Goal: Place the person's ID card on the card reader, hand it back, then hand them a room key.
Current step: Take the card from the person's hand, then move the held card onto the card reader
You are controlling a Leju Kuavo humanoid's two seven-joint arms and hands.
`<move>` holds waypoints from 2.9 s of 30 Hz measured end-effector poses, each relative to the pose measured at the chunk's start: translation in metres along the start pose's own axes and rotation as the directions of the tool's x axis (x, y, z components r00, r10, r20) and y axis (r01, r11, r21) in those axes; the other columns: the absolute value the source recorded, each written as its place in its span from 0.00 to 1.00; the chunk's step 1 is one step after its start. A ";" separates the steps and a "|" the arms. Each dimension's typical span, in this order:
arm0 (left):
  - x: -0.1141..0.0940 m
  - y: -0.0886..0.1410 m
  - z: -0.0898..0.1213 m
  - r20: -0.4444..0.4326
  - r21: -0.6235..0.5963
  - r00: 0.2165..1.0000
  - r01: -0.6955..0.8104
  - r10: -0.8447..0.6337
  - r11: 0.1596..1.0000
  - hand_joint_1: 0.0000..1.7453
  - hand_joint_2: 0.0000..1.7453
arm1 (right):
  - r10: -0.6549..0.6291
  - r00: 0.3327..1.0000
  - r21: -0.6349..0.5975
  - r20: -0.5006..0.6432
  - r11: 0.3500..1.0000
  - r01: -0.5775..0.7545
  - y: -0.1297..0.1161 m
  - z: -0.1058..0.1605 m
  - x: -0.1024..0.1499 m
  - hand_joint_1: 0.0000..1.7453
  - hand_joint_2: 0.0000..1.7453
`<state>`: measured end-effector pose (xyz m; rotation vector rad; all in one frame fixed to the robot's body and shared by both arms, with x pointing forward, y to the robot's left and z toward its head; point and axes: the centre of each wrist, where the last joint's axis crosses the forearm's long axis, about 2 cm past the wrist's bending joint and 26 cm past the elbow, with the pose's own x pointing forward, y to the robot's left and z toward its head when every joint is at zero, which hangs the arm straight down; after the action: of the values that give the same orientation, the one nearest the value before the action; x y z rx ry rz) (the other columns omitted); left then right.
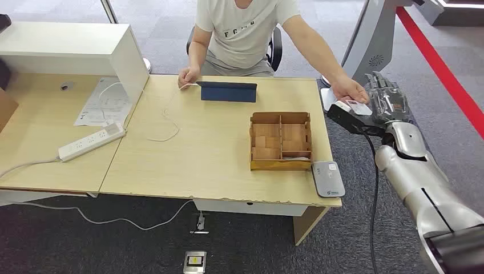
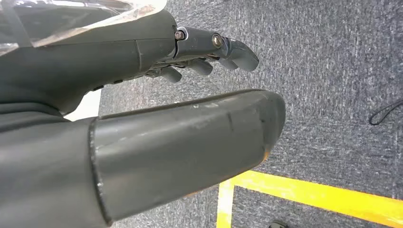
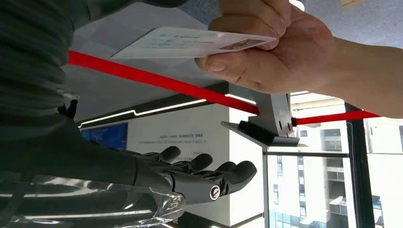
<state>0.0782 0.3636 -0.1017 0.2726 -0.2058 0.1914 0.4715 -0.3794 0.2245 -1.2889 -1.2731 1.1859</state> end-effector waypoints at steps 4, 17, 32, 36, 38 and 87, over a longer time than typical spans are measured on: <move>0.000 0.000 0.000 -0.008 0.002 1.000 0.001 -0.001 1.000 0.00 0.00 | 0.007 1.000 -0.004 0.000 1.000 -0.007 0.000 0.000 -0.001 1.00 1.00; 0.000 -0.001 0.000 -0.019 0.001 1.000 0.001 -0.001 1.000 0.00 0.00 | 0.039 0.999 -0.008 0.016 0.999 -0.039 0.000 0.000 -0.001 1.00 1.00; 0.000 -0.002 0.000 -0.022 0.010 1.000 -0.002 0.002 1.000 0.00 0.00 | 0.019 0.995 -0.020 0.098 1.000 -0.017 0.003 0.000 0.011 1.00 1.00; 0.000 -0.003 0.001 -0.024 0.008 1.000 -0.002 0.002 1.000 0.00 0.00 | -0.003 0.988 -0.025 0.156 1.000 0.007 0.016 0.006 0.019 1.00 1.00; -0.001 -0.004 0.001 -0.028 0.008 1.000 -0.001 0.001 1.000 0.00 0.00 | -0.006 0.983 -0.016 0.182 1.000 0.009 0.029 0.014 0.022 1.00 1.00; -0.001 -0.008 0.002 -0.001 0.059 1.000 0.011 -0.011 0.998 0.00 0.00 | -0.040 0.980 0.139 0.193 0.990 0.013 0.119 0.094 -0.017 1.00 1.00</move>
<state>0.0784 0.3553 -0.1024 0.3323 -0.1984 0.1867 0.3894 -0.3998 0.0978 -1.0723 -1.3191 1.3833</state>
